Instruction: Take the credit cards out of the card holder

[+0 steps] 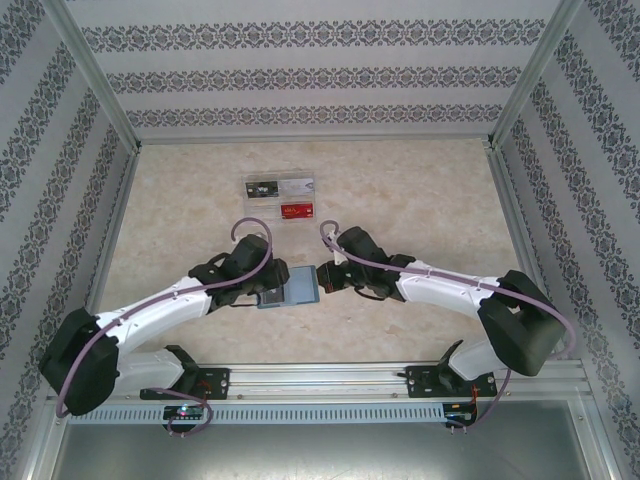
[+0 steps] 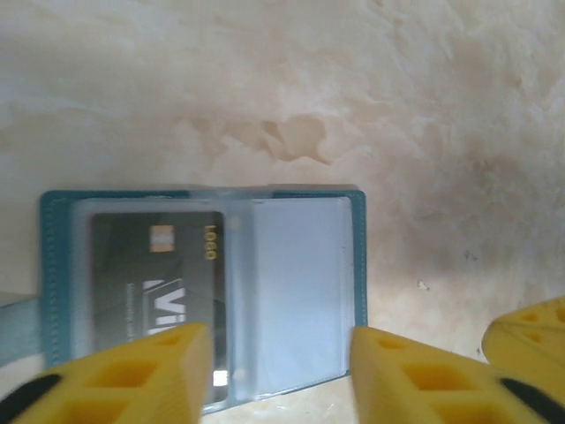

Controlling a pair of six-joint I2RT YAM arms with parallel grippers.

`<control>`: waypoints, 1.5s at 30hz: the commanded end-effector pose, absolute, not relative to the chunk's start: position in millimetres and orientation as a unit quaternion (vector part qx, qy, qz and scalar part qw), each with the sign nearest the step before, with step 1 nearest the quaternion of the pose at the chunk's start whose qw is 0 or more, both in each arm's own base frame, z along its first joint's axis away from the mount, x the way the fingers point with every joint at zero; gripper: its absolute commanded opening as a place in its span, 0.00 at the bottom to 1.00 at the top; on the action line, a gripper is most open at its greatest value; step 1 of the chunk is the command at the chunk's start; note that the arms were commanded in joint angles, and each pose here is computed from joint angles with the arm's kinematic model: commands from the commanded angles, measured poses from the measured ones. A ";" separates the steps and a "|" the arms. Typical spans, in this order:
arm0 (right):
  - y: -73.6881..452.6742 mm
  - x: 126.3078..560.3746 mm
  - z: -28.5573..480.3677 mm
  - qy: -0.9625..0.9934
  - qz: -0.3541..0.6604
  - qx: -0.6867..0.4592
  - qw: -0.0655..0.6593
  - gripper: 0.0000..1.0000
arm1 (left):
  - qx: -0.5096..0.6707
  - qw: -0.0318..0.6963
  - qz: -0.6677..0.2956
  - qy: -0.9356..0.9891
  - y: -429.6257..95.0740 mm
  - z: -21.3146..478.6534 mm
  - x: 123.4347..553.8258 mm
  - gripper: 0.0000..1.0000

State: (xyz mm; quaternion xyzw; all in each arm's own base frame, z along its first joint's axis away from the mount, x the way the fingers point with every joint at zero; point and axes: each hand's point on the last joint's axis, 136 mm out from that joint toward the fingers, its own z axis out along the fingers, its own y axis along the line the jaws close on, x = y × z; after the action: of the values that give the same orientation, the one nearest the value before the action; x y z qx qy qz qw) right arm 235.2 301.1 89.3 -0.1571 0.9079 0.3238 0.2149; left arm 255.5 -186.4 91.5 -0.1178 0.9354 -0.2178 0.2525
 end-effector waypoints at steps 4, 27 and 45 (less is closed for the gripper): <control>324.6 234.3 112.7 0.894 0.348 -0.174 0.222 0.06 | -0.114 0.244 -0.208 0.940 -170.1 72.4 243.9 0.18; 382.0 243.7 71.6 0.914 0.356 -0.116 0.155 0.08 | -0.086 0.213 -0.251 0.940 -166.9 41.2 247.4 0.04; 396.5 239.8 51.4 0.917 0.368 -0.109 0.113 0.13 | -0.095 0.219 -0.227 0.944 -153.3 37.1 241.7 0.02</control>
State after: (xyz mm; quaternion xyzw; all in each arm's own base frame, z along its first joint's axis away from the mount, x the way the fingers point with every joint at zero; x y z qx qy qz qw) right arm 242.0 381.8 46.6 -0.1019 0.9236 0.3501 0.1185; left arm 237.1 -159.8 32.1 -0.0956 0.9463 -0.2348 0.2007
